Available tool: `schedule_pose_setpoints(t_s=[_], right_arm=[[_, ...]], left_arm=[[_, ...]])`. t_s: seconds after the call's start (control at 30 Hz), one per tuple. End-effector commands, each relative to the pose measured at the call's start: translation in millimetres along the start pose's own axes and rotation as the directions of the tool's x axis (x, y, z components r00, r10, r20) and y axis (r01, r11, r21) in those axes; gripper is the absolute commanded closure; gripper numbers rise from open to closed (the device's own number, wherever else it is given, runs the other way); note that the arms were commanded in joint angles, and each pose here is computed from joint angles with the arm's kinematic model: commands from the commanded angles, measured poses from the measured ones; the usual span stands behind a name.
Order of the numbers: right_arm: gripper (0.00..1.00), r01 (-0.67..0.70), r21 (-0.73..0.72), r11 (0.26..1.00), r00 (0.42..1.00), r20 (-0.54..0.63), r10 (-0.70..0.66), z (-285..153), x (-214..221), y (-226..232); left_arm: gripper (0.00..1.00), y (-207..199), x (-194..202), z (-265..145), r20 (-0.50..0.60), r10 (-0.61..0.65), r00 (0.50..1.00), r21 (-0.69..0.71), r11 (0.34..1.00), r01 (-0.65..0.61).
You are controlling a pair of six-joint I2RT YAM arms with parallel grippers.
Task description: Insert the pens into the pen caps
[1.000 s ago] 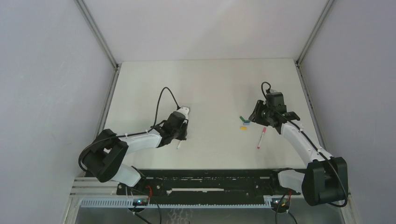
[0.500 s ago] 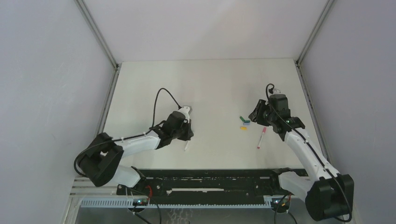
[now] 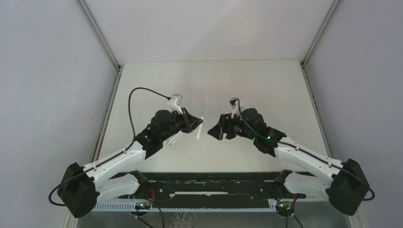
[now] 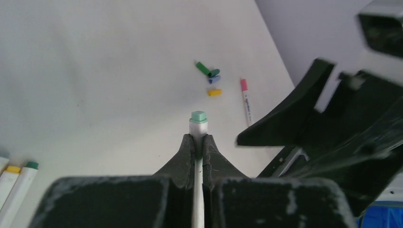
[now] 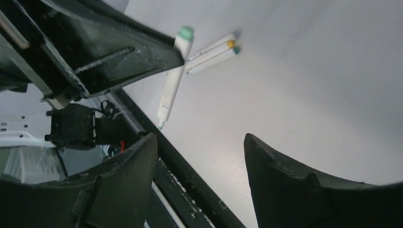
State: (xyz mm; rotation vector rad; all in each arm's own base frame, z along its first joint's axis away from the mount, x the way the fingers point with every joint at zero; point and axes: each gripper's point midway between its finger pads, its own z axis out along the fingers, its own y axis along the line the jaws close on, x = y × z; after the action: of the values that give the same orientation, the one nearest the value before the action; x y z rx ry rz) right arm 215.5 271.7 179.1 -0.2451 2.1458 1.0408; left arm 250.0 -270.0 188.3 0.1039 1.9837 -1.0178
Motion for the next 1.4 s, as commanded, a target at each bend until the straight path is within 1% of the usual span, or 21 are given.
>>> schedule_pose_setpoints(t_s=[0.0, 0.13, 0.3, 0.4, 0.43, 0.5, 0.57, 0.6, 0.67, 0.73, 0.77, 0.8, 0.87, 0.9, 0.93, 1.0, 1.03, 1.1, 1.17, 1.27, 1.37], right_arm=[[0.34, 0.041, -0.184, 0.982, 0.998, 0.054, -0.031, 20, -18, 60], [0.35, 0.06, -0.223, 0.973, 0.998, 0.013, -0.058, 33, -8, 78], [0.4, 0.06, -0.245, 0.968, 0.998, -0.02, -0.067, 45, 0, 88], [0.47, 0.05, -0.245, 0.968, 0.998, -0.024, -0.058, 49, 1, 89], [0.5, 0.043, -0.246, 0.968, 0.998, -0.026, -0.051, 50, 2, 90], [0.6, 0.034, -0.247, 0.968, 0.998, -0.037, -0.044, 52, 4, 90], [0.73, 0.03, -0.252, 0.967, 0.998, -0.04, -0.042, 52, 4, 91], [0.79, 0.03, -0.257, 0.966, 0.998, -0.04, -0.041, 52, 4, 92], [0.98, 0.033, -0.265, 0.964, 0.998, -0.034, -0.044, 50, 3, 94], [1.0, 0.041, -0.272, 0.961, 0.998, -0.029, -0.051, 47, 1, 96], [1.0, 0.047, -0.276, 0.96, 0.998, -0.031, -0.058, 45, 1, 96], [1.0, 0.049, -0.272, 0.961, 0.997, -0.04, -0.062, 43, 2, 95], [1.0, 0.042, -0.246, 0.968, 0.995, -0.075, -0.063, 36, 5, 85], [1.0, 0.037, -0.227, 0.973, 0.993, -0.098, -0.06, 32, 6, 76], [1.0, 0.032, -0.211, 0.977, 0.99, -0.127, -0.06, 26, 9, 68], [1.0, 0.011, -0.196, 0.98, 0.978, -0.203, -0.052, 12, 17, 55], [1.0, -0.005, -0.196, 0.981, 0.967, -0.251, -0.045, 4, 23, 51], [1.0, -0.049, -0.201, 0.978, 0.933, -0.358, -0.026, -14, 38, 45], [1.0, -0.095, -0.204, 0.974, 0.889, -0.459, -0.009, -32, 54, 43], [1.0, -0.173, -0.204, 0.963, 0.809, -0.588, 0.021, -59, 77, 49], [1.0, -0.229, -0.241, 0.943, 0.753, -0.658, 0.015, -80, 88, 64]], left_arm=[[1.0, -30, -26, -12, 0.087, -0.053, 0.995, 0.103, 0.994, 0.044], [1.0, -31, -28, -16, 0.104, -0.064, 0.992, 0.11, 0.993, 0.053], [1.0, -31, -30, -20, 0.116, -0.071, 0.991, 0.111, 0.992, 0.058], [1.0, -32, -33, -23, 0.131, -0.075, 0.988, 0.115, 0.992, 0.06], [1.0, -32, -34, -23, 0.137, -0.075, 0.988, 0.113, 0.992, 0.06], [1.0, -32, -36, -24, 0.145, -0.074, 0.987, 0.11, 0.992, 0.059], [1.0, -31, -36, -25, 0.147, -0.073, 0.986, 0.107, 0.993, 0.058], [1.0, -31, -36, -25, 0.148, -0.073, 0.986, 0.105, 0.993, 0.057], [1.0, -30, -34, -24, 0.143, -0.073, 0.987, 0.104, 0.993, 0.058], [1.0, -29, -32, -24, 0.141, -0.068, 0.988, 0.108, 0.993, 0.052], [0.96, -30, -32, -24, 0.139, -0.055, 0.989, 0.114, 0.993, 0.039], [0.85, -30, -32, -25, 0.143, -0.036, 0.989, 0.117, 0.993, 0.019], [0.55, -29, -34, -30, 0.167, 0.03, 0.985, 0.116, 0.992, -0.05], [0.42, -26, -36, -34, 0.185, 0.073, 0.98, 0.098, 0.991, -0.092], [0.36, -23, -39, -39, 0.198, 0.116, 0.973, 0.081, 0.988, -0.134], [0.31, -19, -43, -49, 0.216, 0.21, 0.954, 0.044, 0.974, -0.224], [0.31, -18, -43, -54, 0.219, 0.27, 0.938, 0.032, 0.958, -0.284], [0.3, -25, -45, -64, 0.23, 0.339, 0.912, 0.045, 0.933, -0.358], [0.3, -40, -39, -72, 0.23, 0.414, 0.881, 0.087, 0.893, -0.442], [0.3, -69, -25, -82, 0.211, 0.5, 0.84, 0.166, 0.828, -0.535], [0.31, -99, -2, -96, 0.174, 0.609, 0.774, 0.287, 0.72, -0.632]])
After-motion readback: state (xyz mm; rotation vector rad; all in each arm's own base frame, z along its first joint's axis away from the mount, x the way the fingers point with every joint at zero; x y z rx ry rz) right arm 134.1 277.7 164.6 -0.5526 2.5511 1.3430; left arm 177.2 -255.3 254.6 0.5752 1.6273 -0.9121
